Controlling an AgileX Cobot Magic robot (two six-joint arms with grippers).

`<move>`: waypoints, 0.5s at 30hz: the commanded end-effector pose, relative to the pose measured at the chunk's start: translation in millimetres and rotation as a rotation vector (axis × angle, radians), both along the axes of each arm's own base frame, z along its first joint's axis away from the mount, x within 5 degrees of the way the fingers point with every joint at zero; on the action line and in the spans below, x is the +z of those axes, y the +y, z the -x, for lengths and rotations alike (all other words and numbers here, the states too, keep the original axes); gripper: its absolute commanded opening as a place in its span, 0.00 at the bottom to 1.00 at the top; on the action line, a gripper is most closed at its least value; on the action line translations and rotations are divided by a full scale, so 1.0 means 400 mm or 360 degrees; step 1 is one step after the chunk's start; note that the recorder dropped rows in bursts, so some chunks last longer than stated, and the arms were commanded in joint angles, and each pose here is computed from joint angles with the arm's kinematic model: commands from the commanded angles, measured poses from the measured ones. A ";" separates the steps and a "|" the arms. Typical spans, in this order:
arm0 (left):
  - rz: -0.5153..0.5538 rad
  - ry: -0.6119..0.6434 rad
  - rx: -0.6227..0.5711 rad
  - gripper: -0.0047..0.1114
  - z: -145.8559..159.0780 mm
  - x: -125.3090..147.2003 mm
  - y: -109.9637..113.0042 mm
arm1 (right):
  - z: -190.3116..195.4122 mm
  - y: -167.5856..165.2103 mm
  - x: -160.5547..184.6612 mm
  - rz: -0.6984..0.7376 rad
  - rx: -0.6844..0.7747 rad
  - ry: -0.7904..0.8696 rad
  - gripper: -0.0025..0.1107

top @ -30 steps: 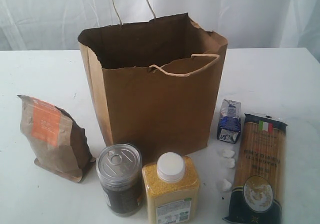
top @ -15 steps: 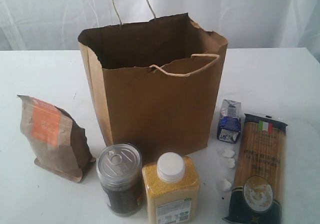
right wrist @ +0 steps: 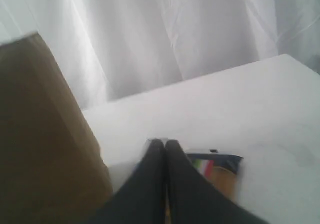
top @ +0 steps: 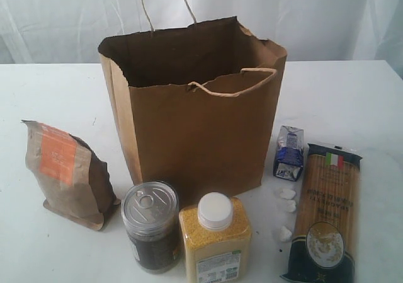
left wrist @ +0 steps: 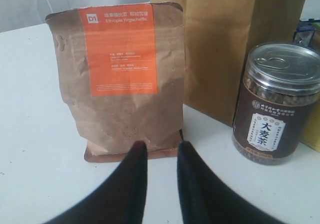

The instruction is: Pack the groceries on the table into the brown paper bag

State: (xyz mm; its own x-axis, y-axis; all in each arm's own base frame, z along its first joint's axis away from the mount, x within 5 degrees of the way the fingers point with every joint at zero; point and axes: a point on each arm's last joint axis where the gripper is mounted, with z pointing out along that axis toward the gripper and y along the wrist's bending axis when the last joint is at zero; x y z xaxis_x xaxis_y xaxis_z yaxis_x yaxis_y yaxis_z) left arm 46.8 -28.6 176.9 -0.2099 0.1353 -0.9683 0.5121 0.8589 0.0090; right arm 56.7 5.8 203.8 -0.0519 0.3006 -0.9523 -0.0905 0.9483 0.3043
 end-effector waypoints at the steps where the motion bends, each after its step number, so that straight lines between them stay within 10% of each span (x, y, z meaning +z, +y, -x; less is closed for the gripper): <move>1: 0.0001 0.0007 0.0004 0.28 0.000 -0.003 0.001 | 0.004 -0.002 0.042 -0.0303 0.0009 -0.0271 0.02; 15: 0.0001 0.0007 0.0004 0.28 0.000 -0.003 0.001 | 0.028 -0.003 0.125 -0.0664 0.0126 -0.0687 0.02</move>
